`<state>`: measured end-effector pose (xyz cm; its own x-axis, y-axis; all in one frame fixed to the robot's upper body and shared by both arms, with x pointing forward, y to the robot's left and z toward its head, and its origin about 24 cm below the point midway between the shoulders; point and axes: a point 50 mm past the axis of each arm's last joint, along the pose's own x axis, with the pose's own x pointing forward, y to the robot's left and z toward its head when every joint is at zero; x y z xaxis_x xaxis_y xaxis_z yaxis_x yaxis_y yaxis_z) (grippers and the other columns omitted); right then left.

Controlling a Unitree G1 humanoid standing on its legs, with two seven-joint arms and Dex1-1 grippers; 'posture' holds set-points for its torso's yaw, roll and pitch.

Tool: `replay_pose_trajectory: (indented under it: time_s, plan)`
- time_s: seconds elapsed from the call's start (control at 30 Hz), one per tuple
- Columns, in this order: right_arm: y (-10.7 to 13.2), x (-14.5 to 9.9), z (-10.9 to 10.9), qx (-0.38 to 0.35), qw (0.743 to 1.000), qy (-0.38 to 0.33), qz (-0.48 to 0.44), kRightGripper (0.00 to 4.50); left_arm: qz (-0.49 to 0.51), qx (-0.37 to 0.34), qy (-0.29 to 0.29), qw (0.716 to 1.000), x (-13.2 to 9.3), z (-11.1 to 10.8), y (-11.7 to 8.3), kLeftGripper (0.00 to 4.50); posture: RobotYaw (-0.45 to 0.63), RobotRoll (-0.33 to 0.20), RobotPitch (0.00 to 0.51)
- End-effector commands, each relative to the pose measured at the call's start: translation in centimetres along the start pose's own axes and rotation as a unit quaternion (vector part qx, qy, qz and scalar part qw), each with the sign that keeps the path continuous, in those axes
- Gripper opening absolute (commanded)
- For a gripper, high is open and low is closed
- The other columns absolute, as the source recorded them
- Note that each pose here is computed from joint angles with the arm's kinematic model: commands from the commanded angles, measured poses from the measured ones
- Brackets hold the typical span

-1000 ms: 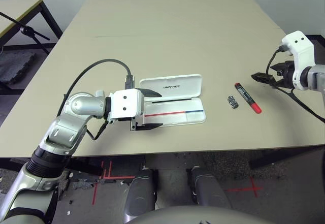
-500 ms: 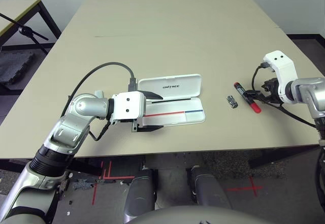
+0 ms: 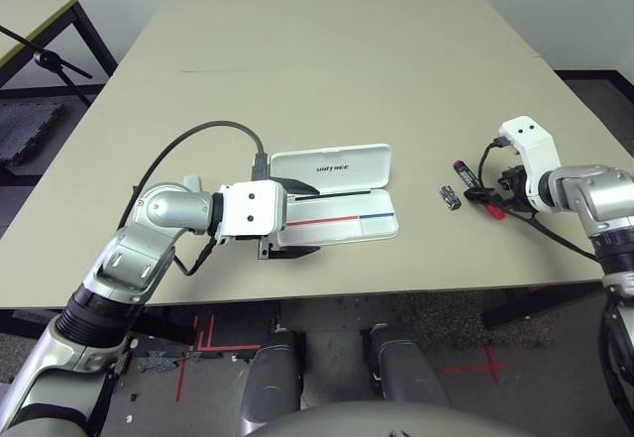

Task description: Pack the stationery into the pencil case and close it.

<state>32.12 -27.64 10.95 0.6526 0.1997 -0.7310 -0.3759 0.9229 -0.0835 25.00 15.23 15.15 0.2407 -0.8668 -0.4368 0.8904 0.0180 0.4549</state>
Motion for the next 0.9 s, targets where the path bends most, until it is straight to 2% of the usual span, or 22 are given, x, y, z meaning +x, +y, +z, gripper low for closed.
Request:
replay_pose_trajectory:
  time_s: [0.03,0.2,0.23,0.5,0.6,0.73,0.9]
  plan:
    - [-1.2,0.1,-1.0,0.001,0.999,0.029,-0.033,2.56,-0.002,-0.001,0.008,1.0,0.1,-0.1,-0.3,4.5,0.04,0.0,0.108]
    - [-1.9,-0.6,-0.2,-0.049,0.998,0.009,-0.033,0.7,-0.003,-0.001,0.008,1.0,0.2,-0.2,-0.3,4.5,0.03,0.0,0.109]
    - [-2.1,-0.8,-0.1,-0.057,0.998,0.006,-0.034,0.51,-0.004,-0.001,0.008,1.0,0.2,-0.2,-0.3,4.5,0.03,0.0,0.109]
    - [-3.3,-2.2,1.6,-0.089,0.995,-0.03,-0.046,0.51,-0.005,0.001,0.008,1.0,0.3,-0.2,-0.2,4.5,0.03,0.0,0.109]
    - [-3.4,-3.2,2.7,-0.124,0.99,-0.057,-0.031,0.51,-0.006,0.002,0.009,1.0,0.3,-0.2,-0.1,4.5,0.02,0.0,0.109]
    - [-2.4,-5.4,4.1,-0.227,0.967,-0.105,0.042,0.51,-0.007,0.002,0.012,1.0,0.2,-0.2,-0.1,4.5,0.02,0.0,0.109]
    - [-0.5,-7.6,4.6,-0.336,0.929,-0.084,0.129,0.51,-0.01,0.001,0.02,1.0,0.0,-0.5,-0.2,4.5,0.02,0.0,0.112]
